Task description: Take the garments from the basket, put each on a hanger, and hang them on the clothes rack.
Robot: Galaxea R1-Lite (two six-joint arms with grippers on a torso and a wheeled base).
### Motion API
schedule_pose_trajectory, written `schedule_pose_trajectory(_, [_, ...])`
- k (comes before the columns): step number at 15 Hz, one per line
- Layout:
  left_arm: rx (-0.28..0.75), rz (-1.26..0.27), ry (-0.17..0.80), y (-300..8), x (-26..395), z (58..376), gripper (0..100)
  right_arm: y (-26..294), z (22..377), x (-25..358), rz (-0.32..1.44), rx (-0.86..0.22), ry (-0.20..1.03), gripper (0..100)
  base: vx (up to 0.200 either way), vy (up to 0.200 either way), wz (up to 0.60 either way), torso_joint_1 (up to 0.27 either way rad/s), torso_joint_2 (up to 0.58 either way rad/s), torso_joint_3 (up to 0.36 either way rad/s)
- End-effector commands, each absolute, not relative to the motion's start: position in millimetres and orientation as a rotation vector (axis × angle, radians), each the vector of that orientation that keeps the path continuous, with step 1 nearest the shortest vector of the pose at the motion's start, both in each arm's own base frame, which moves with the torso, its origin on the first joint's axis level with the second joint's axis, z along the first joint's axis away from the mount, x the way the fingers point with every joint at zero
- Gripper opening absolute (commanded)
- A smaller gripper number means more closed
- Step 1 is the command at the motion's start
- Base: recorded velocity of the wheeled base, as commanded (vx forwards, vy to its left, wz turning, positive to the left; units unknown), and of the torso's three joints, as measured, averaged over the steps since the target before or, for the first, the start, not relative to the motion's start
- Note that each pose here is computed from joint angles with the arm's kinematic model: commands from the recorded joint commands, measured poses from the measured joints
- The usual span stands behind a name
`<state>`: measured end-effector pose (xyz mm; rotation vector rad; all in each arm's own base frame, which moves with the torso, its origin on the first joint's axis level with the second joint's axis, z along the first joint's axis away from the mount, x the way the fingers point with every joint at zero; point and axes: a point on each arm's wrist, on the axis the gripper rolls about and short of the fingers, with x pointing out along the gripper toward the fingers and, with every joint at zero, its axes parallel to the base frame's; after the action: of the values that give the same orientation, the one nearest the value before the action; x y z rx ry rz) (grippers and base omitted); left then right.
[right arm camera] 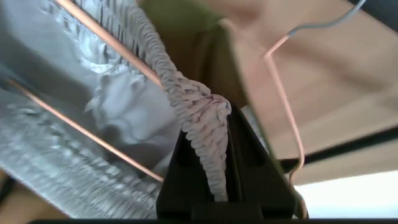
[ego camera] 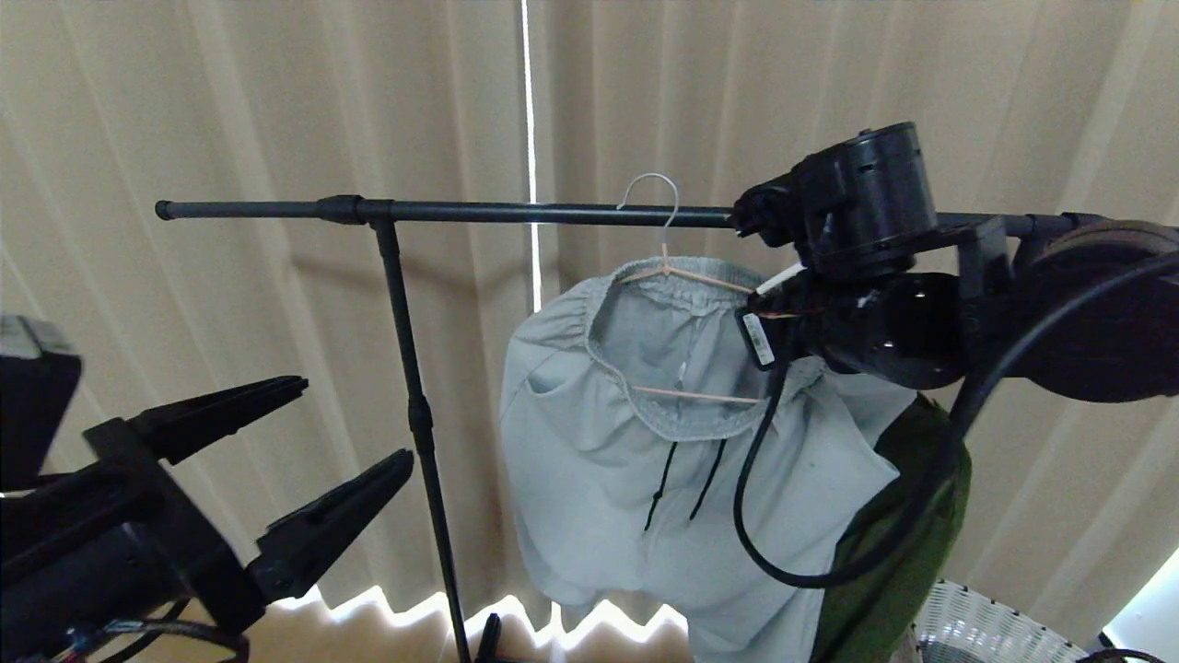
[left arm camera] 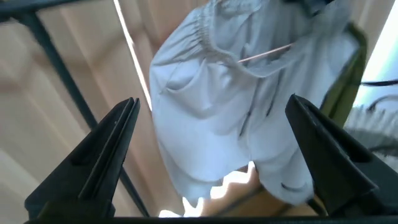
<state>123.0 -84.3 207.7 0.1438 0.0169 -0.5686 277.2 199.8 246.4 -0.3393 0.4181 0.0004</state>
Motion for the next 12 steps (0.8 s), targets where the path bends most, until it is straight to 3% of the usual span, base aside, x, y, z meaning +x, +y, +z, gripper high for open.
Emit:
schedule_pose_trajectory(1, [0.174, -0.569, 0.102, -107, 156, 207, 100, 177, 271, 233, 0.146, -0.276, 0.377, 0, 0.0, 0.0, 0.0, 0.0, 0.0, 0.0])
schedule_pose_trajectory(5, [0.203, -0.552, 0.195, -128, 193, 192, 100, 161, 276, 204, 0.358, -0.236, 0.385, 0, 0.0, 0.0, 0.0, 0.0, 0.0, 0.0])
schedule_pose_trajectory(12, [0.207, -0.376, 0.199, -129, 230, 196, 100, 148, 272, 176, 0.59, -0.235, 0.404, 0, 0.0, 0.0, 0.0, 0.0, 0.0, 0.0])
